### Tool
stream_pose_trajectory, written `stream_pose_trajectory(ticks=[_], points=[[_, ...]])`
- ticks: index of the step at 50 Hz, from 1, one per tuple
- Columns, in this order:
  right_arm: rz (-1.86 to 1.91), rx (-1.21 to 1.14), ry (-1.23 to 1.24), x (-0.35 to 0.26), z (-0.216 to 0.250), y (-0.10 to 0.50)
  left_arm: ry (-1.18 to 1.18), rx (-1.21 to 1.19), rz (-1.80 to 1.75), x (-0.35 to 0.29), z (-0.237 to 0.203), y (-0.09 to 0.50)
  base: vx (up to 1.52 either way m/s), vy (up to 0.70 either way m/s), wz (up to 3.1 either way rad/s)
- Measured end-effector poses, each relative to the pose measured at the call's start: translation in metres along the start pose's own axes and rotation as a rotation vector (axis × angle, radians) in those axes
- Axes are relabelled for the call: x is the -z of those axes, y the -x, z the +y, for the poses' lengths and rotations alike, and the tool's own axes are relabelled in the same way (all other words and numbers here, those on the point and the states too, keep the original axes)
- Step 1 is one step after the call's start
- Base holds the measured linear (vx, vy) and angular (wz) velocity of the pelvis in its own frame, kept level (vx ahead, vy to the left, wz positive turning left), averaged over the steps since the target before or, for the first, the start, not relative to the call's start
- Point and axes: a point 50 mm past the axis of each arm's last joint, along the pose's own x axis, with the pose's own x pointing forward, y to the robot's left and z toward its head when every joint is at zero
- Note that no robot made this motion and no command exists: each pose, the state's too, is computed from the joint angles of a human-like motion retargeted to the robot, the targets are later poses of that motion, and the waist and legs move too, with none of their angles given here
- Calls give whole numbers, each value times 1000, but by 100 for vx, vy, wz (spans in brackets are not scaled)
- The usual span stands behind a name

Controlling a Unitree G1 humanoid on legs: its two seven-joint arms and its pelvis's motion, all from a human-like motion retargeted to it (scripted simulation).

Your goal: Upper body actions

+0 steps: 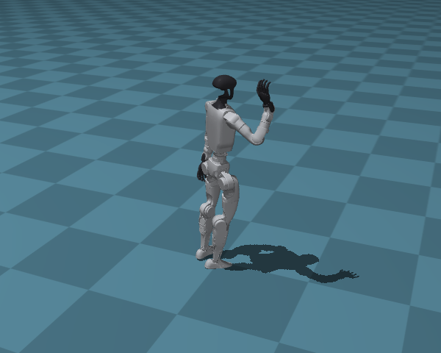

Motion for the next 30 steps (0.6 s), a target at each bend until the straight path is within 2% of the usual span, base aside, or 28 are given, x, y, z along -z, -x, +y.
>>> stream_pose_trajectory(ticks=[5, 9, 18, 25, 30], points=[[-258, -8, -64, -40, -4, -4, 0, 5, -14, -4, -3, 0, 0, 0, 0], [-269, 14, -74, -46, -10, -2, 2, 13, -34, -9, -7, 1, 0, 0, 0], [281, 67, 126, 23, -17, 23, 13, 27, -61, -16, -12, 2, 0, 0, 0], [688, 22, 118, 67, -7, 65, 14, 19, -24, -5, -8, 0, 0, 0, 0], [767, -42, 75, 75, 1, 79, 17, 19, 10, 4, -5, -1, 0, 0, 0]])
